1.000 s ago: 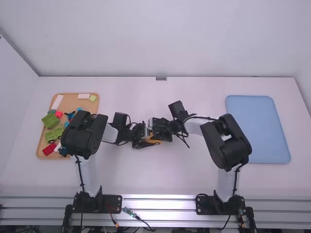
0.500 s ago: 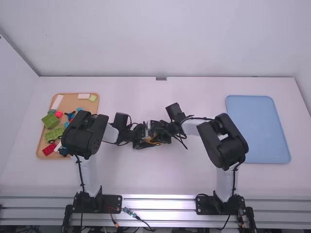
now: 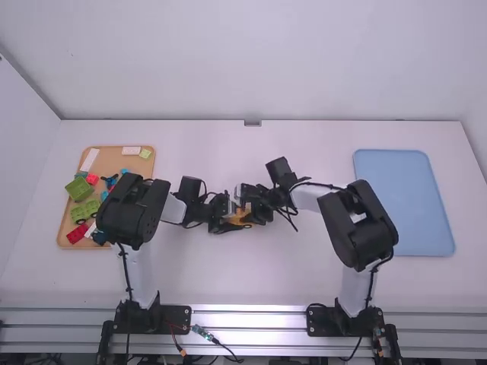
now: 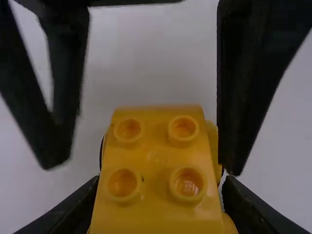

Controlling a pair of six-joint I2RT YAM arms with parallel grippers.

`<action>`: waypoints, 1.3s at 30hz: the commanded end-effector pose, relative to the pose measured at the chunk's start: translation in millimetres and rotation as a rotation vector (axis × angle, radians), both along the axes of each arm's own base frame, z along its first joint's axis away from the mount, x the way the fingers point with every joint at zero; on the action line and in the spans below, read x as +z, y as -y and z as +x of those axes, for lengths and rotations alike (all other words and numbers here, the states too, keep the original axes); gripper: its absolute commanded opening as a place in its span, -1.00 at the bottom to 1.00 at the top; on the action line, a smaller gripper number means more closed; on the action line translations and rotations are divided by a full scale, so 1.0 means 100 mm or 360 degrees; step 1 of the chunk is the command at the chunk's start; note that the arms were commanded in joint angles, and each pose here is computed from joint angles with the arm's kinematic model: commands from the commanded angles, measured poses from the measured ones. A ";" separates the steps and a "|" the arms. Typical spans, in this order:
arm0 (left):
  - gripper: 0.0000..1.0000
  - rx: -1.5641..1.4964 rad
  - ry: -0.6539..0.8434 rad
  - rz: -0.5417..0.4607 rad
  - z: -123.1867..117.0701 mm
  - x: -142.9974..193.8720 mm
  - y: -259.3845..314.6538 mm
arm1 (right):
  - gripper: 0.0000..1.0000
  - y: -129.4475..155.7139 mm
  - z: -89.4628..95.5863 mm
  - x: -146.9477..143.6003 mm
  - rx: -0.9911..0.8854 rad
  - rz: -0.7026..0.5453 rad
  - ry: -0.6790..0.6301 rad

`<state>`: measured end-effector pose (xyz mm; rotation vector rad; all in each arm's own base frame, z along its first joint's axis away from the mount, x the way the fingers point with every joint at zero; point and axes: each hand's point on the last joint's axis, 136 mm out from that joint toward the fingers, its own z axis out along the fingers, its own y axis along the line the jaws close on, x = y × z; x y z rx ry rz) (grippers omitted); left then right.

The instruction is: Assemble lego blocks to make yellow taxi

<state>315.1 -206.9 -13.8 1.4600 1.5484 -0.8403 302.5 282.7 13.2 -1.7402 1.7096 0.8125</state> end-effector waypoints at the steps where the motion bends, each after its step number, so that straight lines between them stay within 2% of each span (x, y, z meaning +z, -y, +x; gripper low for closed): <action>1: -0.14 0.0013 -0.0053 0.0045 -0.04 -0.09 0.00 | 0.41 0.02 0.05 0.25 -0.0007 0.0088 0.0048; 5: -0.11 0.0013 -0.0058 0.0046 -0.05 -0.10 0.00 | 0.67 0.10 0.11 0.43 -0.0032 0.0161 0.0059; 7: -0.08 0.0013 -0.0063 0.0047 -0.05 -0.10 0.00 | 0.92 0.17 0.11 0.53 -0.0027 0.0201 0.0054; 9: -0.07 0.0012 -0.0064 0.0047 -0.05 -0.10 0.00 | 1.00 0.22 0.12 0.57 -0.0030 0.0212 0.0064; 17: 0.08 0.0012 -0.0064 0.0047 -0.05 -0.10 0.00 | 1.00 0.51 0.13 0.71 -0.0100 0.0211 0.0035; 22: 0.36 0.0012 -0.0063 0.0046 -0.05 -0.10 0.00 | 0.98 0.65 0.05 0.61 -0.0115 0.0256 -0.0005; 23: 0.46 0.0013 -0.0063 0.0046 -0.05 -0.10 0.00 | 0.98 0.67 0.05 0.59 -0.0125 0.0282 0.0000; 24: 0.64 0.0012 -0.0062 0.0046 -0.05 -0.10 0.00 | 0.98 0.68 0.03 0.55 -0.0127 0.0307 0.0015; 30: 0.97 0.0032 -0.0085 0.0034 -0.01 -0.07 0.01 | 0.99 0.65 -0.10 0.42 -0.0083 0.0384 0.0088; 33: 0.98 0.0060 -0.0123 0.0030 0.03 -0.01 0.01 | 0.99 0.59 -0.16 0.37 -0.0085 0.0400 0.0098; 39: 0.98 0.0097 -0.0145 0.0157 0.07 0.17 -0.06 | 0.99 0.44 -0.14 0.20 -0.0168 0.0355 0.0117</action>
